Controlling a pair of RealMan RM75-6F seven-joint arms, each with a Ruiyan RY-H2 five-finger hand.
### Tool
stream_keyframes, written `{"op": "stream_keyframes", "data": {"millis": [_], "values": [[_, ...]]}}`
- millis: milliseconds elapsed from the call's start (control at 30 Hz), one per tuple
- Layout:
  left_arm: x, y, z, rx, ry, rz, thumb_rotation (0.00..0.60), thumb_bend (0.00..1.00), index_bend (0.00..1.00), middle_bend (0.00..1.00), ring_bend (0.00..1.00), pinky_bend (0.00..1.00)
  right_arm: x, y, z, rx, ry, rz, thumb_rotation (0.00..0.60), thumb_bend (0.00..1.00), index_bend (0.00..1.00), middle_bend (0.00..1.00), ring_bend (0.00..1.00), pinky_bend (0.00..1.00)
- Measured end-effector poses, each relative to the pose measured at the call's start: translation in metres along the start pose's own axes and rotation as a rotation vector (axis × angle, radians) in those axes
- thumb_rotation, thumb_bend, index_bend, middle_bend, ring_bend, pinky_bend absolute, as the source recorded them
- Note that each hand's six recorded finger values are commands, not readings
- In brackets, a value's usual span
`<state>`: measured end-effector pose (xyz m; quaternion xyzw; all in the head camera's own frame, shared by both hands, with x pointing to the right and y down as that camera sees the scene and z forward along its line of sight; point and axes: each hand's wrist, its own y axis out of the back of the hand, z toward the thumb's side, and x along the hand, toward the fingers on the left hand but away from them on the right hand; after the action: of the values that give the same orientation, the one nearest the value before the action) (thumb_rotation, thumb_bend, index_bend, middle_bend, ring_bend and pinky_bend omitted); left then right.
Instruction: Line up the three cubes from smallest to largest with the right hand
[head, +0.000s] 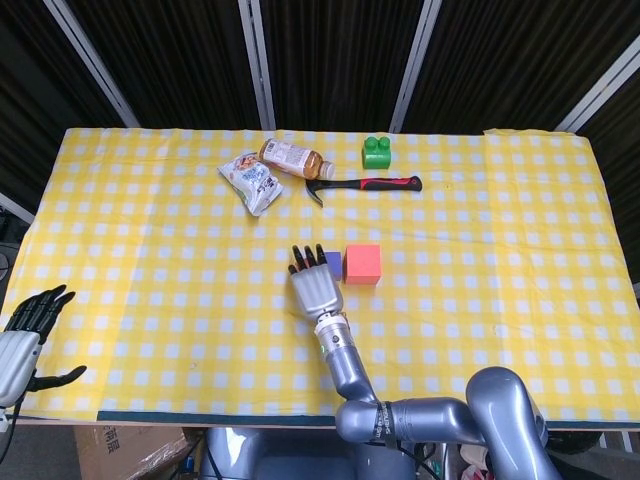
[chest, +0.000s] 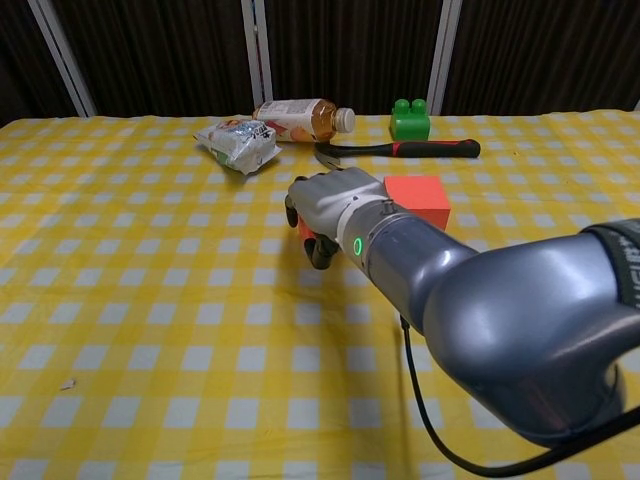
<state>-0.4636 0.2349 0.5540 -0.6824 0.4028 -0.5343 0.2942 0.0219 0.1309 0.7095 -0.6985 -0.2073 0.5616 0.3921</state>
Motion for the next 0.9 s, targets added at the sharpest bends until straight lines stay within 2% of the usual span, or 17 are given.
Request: {"op": "stream_keyframes", "data": {"millis": [900], "values": [[0.000,-0.001,0.001,0.001,0.003,-0.003,0.600,0.05,0.00,0.00,0.00,0.04,-0.004,-0.007,-0.022,0.072,-0.043,-0.015,0.600,0.67,0.29,0.00,0.00,0.00]]}}
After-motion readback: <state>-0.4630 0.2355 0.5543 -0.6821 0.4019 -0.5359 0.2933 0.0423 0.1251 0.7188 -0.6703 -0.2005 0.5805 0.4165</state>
